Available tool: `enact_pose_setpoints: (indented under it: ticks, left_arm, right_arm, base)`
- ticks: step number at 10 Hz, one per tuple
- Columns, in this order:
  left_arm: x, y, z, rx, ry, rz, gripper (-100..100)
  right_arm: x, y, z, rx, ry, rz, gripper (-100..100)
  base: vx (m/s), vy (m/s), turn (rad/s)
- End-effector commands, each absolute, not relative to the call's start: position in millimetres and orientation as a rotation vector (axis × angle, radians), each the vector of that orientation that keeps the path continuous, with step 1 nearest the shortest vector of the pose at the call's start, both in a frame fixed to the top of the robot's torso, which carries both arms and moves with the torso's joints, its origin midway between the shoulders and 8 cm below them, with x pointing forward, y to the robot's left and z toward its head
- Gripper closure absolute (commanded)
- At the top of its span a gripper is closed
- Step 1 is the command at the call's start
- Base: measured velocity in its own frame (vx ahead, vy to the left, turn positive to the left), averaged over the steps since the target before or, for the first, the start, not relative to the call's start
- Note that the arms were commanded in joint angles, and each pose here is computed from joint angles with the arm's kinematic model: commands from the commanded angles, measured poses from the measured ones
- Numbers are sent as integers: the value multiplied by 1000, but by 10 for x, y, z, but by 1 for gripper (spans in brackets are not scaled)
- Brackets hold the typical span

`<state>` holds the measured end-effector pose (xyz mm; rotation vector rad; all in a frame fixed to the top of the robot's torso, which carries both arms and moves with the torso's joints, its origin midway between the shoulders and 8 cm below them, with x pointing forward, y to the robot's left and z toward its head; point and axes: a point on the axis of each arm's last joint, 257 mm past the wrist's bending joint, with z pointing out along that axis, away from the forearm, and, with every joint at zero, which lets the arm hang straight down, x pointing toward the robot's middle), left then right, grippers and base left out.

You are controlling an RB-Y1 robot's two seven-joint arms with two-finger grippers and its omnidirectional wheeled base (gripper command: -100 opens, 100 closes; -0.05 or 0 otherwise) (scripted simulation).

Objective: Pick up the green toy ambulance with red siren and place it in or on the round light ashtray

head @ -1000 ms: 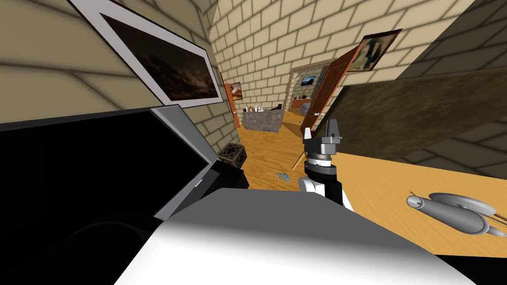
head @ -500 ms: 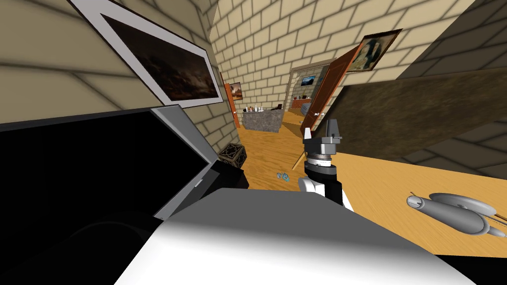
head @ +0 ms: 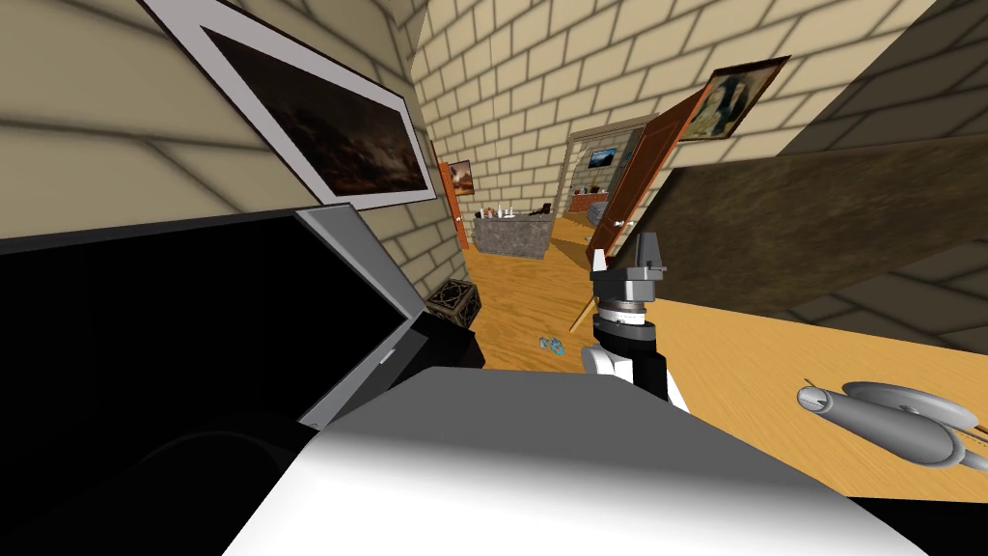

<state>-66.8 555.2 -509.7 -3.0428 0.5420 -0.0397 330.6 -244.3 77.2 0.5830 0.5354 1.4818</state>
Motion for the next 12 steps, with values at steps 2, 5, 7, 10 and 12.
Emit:
enact_pose_setpoints:
  ticks: [2, 5, 7, 10, 12]
  left_arm:
    - [-671, 5854, -4872, -2985, 552, -26, 100]
    - [-674, 6095, -4620, -2942, 569, -15, 100]
    - [-681, 6075, -4509, -2955, 588, -23, 100]
    - [-706, 5773, -4552, -3032, 608, -51, 100]
    - [-721, 5609, -4534, -3075, 627, -67, 100]
  right_arm:
    - [3306, -2443, 772, 583, 535, 1482, 0]
    - [3307, -2442, 772, 583, 535, 1482, 0]
    - [3307, -2442, 772, 583, 535, 1482, 0]
    - [3307, -2443, 772, 583, 536, 1482, 0]
    - [3307, -2443, 772, 583, 536, 1482, 0]
  base:
    - [-10, -50, 23]
    - [-78, -133, 43]
    - [-75, -6, 12]
    - [-68, 122, -28]
    - [-42, 163, -20]
